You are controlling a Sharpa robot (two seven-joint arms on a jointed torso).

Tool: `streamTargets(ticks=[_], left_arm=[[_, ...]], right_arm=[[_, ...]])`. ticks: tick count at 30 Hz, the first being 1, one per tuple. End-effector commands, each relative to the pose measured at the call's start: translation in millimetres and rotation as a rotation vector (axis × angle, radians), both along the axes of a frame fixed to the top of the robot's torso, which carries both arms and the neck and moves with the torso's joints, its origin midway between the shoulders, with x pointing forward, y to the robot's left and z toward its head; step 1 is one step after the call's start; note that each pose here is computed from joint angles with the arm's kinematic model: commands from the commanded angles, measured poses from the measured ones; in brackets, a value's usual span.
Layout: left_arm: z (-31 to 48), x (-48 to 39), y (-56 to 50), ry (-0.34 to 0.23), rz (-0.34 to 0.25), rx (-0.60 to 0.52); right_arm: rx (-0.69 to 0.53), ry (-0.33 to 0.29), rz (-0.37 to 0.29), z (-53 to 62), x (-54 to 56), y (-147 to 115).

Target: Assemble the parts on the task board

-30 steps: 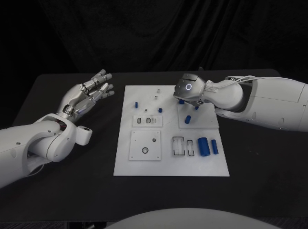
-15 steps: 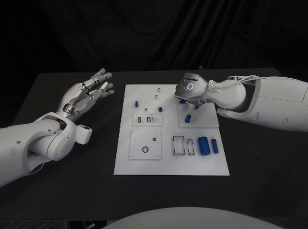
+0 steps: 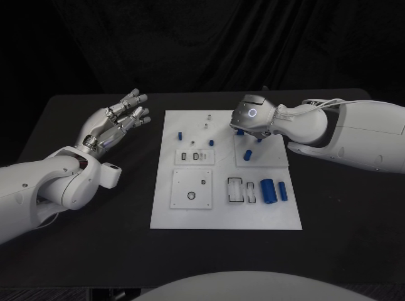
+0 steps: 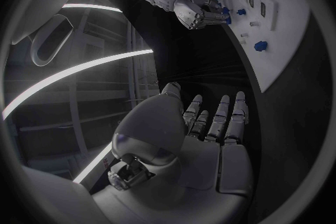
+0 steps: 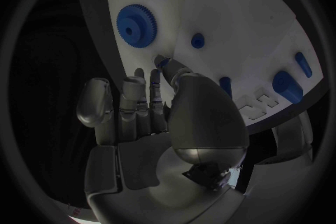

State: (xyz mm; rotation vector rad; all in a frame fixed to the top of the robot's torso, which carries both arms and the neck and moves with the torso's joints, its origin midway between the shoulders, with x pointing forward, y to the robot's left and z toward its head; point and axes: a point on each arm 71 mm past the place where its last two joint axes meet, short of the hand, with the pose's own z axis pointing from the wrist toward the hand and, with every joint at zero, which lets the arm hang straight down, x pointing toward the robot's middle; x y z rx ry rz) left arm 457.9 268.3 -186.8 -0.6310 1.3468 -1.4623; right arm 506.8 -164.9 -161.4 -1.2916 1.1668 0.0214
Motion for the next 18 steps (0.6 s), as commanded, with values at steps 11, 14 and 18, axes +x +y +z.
streamTargets(ticks=[11,14,18], left_arm=[[5.9,-2.1,0.2,-0.069,-0.03,-0.024],[5.8,-2.1,0.6,-0.068,-0.029,-0.024],[5.8,-2.1,0.8,-0.068,-0.029,-0.024]], right_arm=[[0.045,-0.028,0.051,3.2,-7.3,0.8],[0.05,-0.03,0.053,3.6,-8.8,-0.1],[0.055,-0.029,0.057,4.0,-10.8,-0.9]])
